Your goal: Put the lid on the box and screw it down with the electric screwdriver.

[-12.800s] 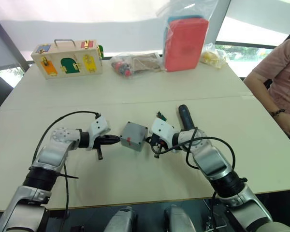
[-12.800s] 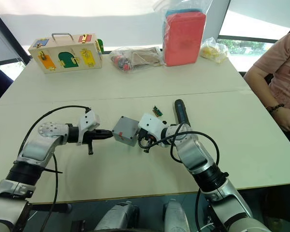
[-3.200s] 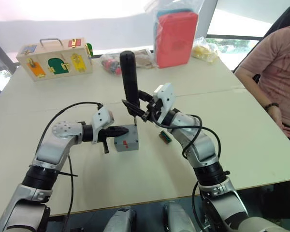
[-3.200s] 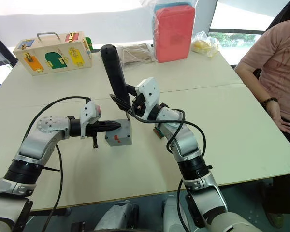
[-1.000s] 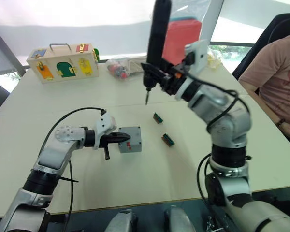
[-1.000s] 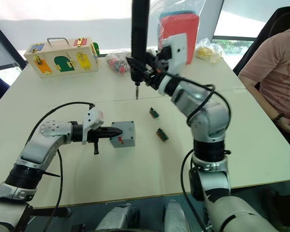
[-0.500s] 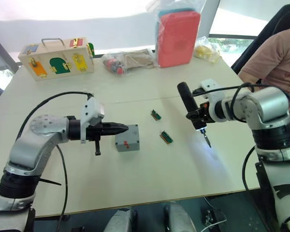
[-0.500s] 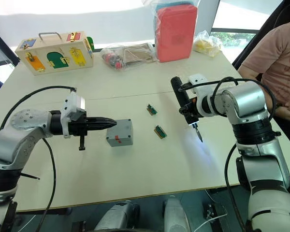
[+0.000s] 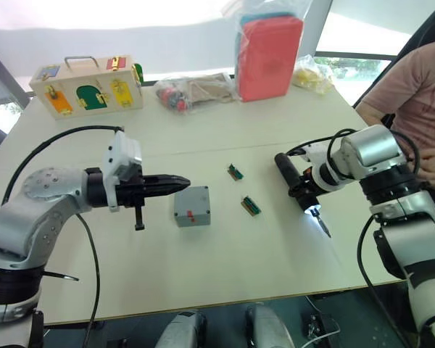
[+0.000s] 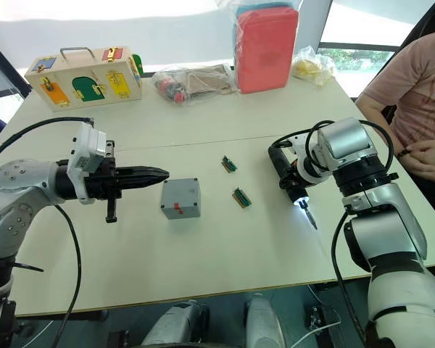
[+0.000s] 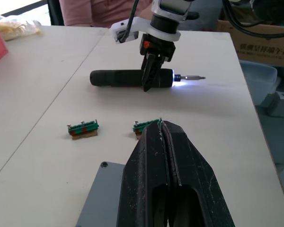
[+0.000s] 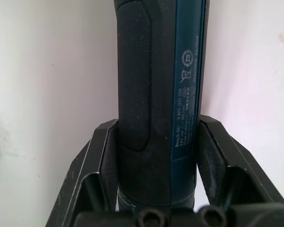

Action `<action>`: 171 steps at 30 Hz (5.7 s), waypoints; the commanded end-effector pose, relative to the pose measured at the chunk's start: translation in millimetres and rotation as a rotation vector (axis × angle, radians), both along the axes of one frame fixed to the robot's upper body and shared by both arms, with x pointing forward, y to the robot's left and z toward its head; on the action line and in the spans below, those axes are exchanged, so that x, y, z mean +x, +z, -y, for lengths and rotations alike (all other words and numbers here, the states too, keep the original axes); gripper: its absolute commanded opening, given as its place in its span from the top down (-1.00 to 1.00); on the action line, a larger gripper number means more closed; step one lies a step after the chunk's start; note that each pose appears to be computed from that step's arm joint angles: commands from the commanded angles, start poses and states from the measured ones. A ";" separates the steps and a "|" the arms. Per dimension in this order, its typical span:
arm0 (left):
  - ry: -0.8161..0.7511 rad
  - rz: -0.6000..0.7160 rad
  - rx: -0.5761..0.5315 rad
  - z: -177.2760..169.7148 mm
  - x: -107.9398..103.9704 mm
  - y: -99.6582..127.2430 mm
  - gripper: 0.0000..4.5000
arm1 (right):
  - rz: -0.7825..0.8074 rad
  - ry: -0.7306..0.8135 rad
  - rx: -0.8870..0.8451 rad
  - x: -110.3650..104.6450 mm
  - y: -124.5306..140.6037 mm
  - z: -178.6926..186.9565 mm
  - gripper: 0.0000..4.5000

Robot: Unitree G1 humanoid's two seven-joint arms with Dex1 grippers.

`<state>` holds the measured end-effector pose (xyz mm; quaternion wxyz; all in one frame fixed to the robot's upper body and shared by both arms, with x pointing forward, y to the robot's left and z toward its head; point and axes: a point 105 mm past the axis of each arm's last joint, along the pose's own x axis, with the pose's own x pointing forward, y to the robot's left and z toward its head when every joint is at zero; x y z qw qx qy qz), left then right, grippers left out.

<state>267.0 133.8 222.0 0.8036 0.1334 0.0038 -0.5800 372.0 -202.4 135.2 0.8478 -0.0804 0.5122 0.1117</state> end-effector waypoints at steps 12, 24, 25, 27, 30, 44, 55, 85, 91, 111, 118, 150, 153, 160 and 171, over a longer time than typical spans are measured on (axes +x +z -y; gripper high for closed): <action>0.086 0.022 0.030 -17.7 0.9 2.9 1.00 | 0.438 0.239 0.014 23.9 98.4 -28.7 -0.98; 0.307 -0.040 0.123 -61.5 11.8 -43.9 1.00 | 0.704 0.776 0.178 -11.4 98.0 -121.4 0.27; 0.327 -0.047 0.135 -66.2 12.3 -48.8 1.00 | 0.701 0.812 0.182 -15.7 89.1 -128.8 0.46; 0.354 -0.055 0.150 -72.8 12.8 -55.8 1.00 | 0.696 0.859 0.182 -21.9 75.6 -138.2 0.82; 0.370 -0.073 0.158 -73.3 13.4 -69.2 1.00 | 0.679 0.908 0.159 -27.9 51.6 -146.5 0.95; 0.366 -0.075 0.192 -55.2 35.4 -111.0 1.00 | 0.599 1.058 0.071 -47.9 -12.7 -169.1 0.95; 0.298 -0.068 0.158 -30.7 55.5 -115.1 1.00 | 0.573 1.119 0.112 -63.9 -11.9 -177.7 0.95; 0.239 -0.111 0.295 -69.2 58.3 -124.1 1.00 | 0.570 1.061 0.093 -56.9 25.5 -154.8 0.95; 0.166 -0.168 0.300 -71.9 30.5 -118.4 1.00 | 0.608 1.016 0.107 -35.0 25.6 -158.1 0.95; 0.156 -0.158 0.211 -40.0 35.1 -110.0 1.00 | 0.504 1.075 0.212 -48.8 -15.4 -193.3 0.95; 0.148 -0.142 0.203 -35.8 42.3 -105.6 1.00 | 0.496 1.059 0.207 -52.9 -16.3 -188.5 0.95; 0.140 -0.086 0.142 -42.6 23.8 -53.3 1.00 | 0.767 0.935 0.215 -69.3 41.6 -139.1 0.95; 0.121 -0.067 0.122 -37.9 19.8 -39.6 1.00 | 0.775 0.828 0.219 -62.4 38.3 -126.8 0.44; 0.071 -0.027 0.091 -22.0 16.7 -19.0 1.00 | 0.737 0.661 0.199 -45.6 12.0 -109.3 -0.40; 0.075 -0.014 0.092 -15.9 18.1 -14.7 1.00 | 0.650 0.527 0.195 -34.6 -18.4 -98.0 -0.40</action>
